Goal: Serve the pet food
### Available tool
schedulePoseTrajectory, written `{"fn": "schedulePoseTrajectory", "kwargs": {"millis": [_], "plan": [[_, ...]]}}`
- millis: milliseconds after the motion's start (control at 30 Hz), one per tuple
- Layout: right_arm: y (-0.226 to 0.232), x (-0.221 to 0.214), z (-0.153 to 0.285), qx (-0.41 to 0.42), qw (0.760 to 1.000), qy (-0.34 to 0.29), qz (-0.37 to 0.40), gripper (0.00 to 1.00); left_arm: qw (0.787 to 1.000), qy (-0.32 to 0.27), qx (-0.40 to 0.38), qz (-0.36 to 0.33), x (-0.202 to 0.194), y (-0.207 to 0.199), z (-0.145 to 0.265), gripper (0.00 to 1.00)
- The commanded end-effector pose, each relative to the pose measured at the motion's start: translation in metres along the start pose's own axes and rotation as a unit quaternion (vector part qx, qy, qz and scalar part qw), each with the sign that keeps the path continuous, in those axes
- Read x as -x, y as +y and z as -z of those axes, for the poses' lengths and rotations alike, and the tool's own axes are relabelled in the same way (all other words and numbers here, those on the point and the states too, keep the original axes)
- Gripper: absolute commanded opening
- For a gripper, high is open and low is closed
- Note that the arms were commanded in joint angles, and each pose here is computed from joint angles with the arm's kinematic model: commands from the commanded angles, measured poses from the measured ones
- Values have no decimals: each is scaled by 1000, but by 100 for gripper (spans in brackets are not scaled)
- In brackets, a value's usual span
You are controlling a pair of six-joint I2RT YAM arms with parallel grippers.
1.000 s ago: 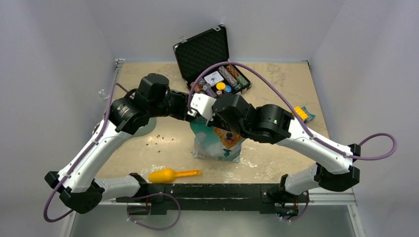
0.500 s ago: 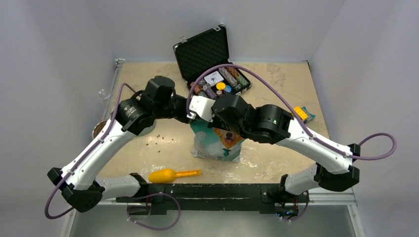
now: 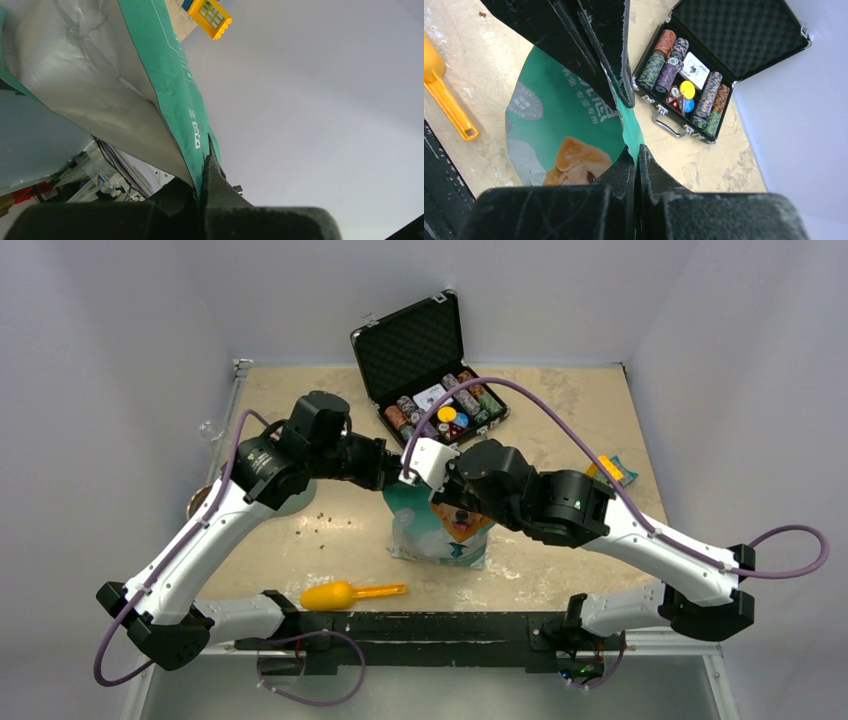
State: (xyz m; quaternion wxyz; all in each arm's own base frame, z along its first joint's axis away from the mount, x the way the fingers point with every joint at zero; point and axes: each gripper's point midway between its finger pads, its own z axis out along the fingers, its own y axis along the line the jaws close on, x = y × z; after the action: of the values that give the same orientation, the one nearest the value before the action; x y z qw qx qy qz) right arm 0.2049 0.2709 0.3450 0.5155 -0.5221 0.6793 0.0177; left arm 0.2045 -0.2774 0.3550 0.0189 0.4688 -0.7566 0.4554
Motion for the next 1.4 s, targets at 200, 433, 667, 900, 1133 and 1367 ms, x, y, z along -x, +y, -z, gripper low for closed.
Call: {"fn": "schedulePoseTrajectory", "kwargs": {"millis": [200,433,667,900,1133,1367], "plan": [[-59,-37,38,-107,993,51,-4,0,998,-34,-51,-2,8,-19,34,0],[-57,-33,42,-96,994,42,-25,0,998,-39,-55,4,9,-17,37,0],[-58,-49,42,-102,990,71,-61,0,998,-38,-59,5,8,-17,36,0],[-48,-15,46,-60,997,5,-50,0,998,7,-46,-37,-32,-22,6,38],[-42,4,49,-36,999,-23,-27,0,998,23,-42,-50,-45,-33,-13,43],[-42,7,46,-36,999,-27,-28,0,997,18,-40,-60,-40,-29,-29,18]]}}
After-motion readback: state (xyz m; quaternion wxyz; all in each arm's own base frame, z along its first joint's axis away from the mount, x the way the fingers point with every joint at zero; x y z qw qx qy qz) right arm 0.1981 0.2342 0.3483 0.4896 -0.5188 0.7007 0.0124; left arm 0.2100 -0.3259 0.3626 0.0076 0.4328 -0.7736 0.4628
